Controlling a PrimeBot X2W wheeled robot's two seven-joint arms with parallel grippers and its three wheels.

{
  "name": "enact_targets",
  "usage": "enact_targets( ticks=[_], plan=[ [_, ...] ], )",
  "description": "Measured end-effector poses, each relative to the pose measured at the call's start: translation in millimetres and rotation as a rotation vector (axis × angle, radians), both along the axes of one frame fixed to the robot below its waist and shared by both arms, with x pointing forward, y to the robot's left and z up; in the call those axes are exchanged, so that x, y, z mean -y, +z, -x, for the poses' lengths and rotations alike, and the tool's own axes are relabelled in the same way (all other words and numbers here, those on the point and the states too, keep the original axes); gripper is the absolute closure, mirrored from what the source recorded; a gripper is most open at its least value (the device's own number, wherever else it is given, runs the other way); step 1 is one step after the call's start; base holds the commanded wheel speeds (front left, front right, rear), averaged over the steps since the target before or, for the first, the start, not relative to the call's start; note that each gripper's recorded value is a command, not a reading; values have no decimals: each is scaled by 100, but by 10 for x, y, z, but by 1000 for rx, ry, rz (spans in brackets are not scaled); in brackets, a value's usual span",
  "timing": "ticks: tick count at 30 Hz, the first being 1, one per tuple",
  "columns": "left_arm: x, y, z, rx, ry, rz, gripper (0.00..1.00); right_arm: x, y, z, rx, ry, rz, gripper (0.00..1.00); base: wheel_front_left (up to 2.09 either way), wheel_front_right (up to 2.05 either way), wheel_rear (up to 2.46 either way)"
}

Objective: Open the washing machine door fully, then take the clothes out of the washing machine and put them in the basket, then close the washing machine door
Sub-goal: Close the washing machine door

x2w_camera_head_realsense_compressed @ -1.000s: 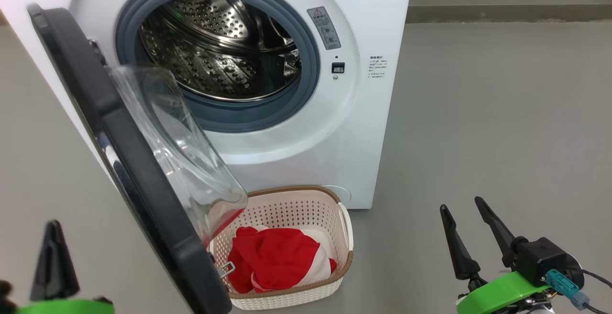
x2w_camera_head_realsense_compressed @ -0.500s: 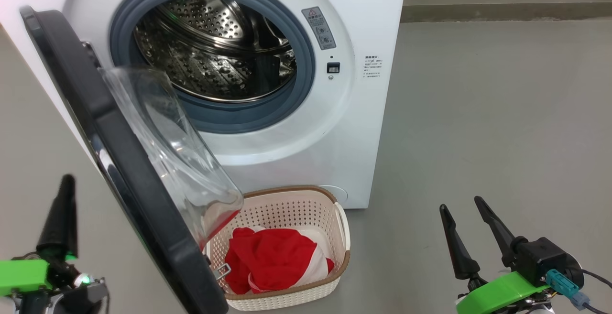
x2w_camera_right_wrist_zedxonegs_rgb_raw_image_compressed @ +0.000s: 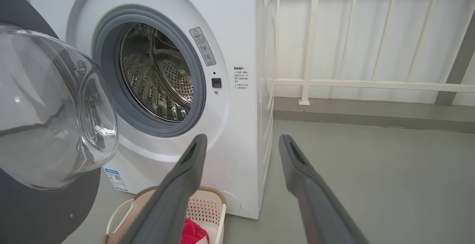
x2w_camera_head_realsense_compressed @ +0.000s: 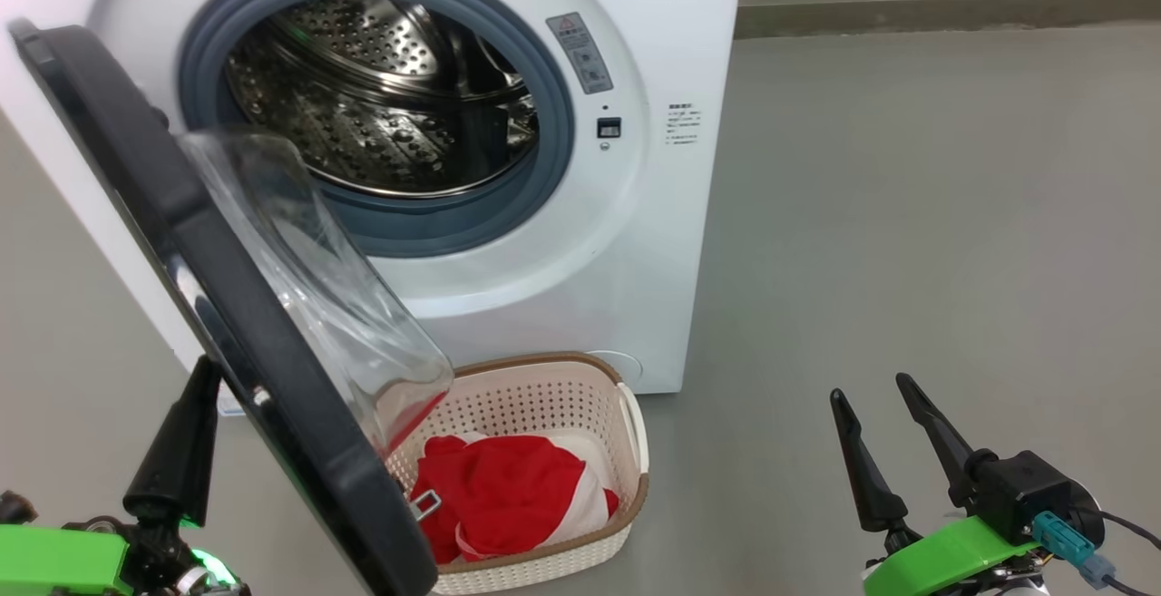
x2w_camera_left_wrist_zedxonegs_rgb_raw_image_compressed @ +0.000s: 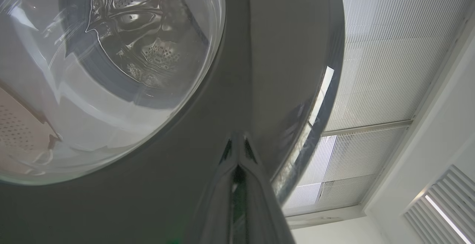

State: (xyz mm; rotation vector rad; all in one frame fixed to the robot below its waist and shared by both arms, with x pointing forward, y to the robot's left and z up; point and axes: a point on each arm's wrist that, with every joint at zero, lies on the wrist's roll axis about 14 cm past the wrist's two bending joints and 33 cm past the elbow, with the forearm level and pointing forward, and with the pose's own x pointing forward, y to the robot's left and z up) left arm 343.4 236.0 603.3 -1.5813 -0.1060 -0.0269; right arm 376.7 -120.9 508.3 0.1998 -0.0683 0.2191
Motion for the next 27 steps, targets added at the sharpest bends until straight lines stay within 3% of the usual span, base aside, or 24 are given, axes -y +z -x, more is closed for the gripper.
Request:
enact_targets(
  ticks=[27],
  plan=[
    [819,-80,-781,17,-190,33,100,618,-136,265,-40,-177,13,0,0,0,0]
  ],
)
